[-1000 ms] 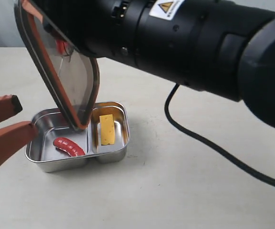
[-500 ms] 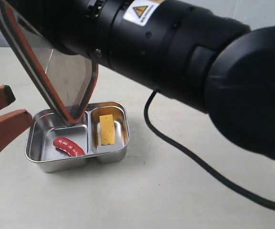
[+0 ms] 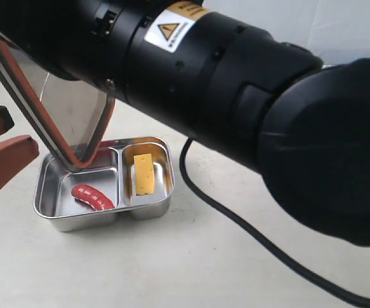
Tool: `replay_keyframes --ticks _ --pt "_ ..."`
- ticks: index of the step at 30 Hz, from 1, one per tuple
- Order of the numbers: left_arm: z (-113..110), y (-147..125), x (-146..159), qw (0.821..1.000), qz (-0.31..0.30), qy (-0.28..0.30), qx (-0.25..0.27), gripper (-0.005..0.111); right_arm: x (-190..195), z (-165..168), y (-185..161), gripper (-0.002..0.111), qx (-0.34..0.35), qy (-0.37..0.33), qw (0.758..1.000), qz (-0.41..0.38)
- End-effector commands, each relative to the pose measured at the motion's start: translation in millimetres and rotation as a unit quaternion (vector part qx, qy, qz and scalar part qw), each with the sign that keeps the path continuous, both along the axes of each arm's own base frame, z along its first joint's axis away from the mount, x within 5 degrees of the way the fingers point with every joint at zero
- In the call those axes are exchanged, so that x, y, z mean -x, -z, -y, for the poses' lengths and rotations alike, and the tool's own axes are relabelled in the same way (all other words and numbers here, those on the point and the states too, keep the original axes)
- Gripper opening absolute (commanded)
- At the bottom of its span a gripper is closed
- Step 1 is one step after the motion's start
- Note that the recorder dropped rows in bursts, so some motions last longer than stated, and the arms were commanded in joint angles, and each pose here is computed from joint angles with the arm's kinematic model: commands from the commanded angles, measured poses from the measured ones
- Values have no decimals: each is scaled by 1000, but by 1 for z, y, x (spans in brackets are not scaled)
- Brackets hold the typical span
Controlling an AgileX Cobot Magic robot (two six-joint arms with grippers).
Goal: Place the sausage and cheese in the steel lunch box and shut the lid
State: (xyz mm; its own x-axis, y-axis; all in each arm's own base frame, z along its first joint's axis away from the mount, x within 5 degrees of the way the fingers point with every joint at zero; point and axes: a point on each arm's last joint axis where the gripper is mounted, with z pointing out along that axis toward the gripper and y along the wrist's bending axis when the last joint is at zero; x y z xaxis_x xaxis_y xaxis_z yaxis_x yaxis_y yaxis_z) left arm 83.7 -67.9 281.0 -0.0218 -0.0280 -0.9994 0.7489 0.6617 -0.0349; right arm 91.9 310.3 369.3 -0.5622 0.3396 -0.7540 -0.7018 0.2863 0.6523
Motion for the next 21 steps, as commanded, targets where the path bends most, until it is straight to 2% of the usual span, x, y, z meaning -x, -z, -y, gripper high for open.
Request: replay_keyframes --ticks 1,13,21 --pt "-1 -4 -2 1000 2 -4 16 49 2 0 -6 -1 -13 1 1000 15" --pt "0 -4 -2 1000 8 1 14 48 11 -4 -7 -1 -19 -10 1000 17" --pt "-2 -2 -6 1000 2 -12 9 46 27 -31 -11 -1 -6 -54 998 17"
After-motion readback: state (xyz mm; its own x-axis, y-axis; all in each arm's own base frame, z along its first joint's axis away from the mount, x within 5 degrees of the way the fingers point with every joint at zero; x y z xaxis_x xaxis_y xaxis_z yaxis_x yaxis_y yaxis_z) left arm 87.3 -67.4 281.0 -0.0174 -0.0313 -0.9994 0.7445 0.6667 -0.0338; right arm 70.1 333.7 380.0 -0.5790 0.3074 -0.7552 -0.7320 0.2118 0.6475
